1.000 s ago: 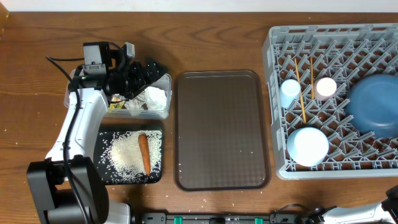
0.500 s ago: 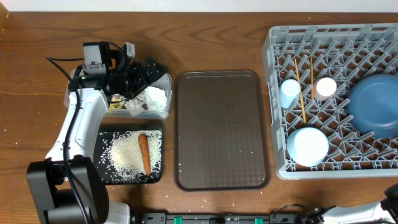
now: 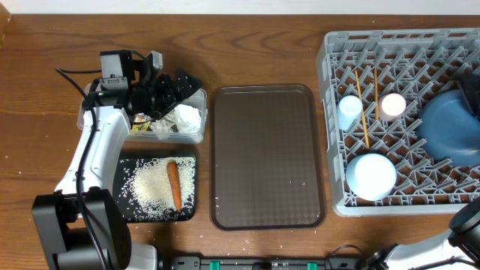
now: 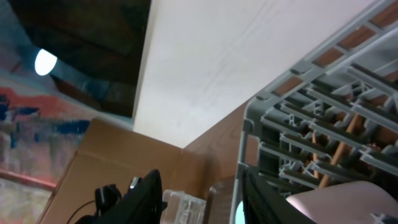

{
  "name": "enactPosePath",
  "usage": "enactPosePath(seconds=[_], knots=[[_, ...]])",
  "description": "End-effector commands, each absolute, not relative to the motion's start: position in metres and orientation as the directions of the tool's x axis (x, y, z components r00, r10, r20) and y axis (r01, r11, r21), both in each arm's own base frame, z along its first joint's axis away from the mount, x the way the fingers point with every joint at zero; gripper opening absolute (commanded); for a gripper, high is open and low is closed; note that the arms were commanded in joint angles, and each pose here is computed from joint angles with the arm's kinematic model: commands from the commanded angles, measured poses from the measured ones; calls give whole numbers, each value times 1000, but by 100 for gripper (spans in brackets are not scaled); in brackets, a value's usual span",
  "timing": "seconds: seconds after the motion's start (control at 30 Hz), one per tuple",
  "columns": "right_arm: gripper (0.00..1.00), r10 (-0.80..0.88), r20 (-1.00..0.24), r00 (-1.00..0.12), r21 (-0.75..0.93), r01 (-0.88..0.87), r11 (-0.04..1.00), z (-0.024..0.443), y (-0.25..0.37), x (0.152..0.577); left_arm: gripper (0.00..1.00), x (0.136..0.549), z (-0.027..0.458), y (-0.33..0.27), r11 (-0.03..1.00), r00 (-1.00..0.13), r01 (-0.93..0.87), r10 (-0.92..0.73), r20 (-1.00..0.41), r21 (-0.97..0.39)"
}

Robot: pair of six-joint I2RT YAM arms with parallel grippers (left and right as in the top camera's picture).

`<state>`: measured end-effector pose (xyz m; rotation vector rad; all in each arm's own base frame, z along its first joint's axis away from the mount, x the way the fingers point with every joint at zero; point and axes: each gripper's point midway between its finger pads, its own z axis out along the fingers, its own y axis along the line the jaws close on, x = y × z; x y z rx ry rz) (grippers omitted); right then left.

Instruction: Sort waste into correct bins and load items into the dishwasher rack

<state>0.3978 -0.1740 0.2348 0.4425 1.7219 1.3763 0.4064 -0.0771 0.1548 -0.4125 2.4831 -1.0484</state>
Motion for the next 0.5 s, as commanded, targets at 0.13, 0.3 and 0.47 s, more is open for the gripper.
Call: enactPosePath(seconds=[0.13, 0.3, 0.47], knots=[[40, 752, -439, -492, 891, -131, 434, 193, -193, 398, 98, 407, 159, -77, 663, -869, -108, -424, -253, -741], [44, 756, -450, -474, 832, 85, 548, 140, -209, 390, 98, 407, 159, -77, 663, -869, -108, -424, -253, -741], [41, 764, -477, -434, 762, 230, 606, 118, -237, 381, 98, 407, 159, -77, 663, -869, -108, -424, -253, -741]])
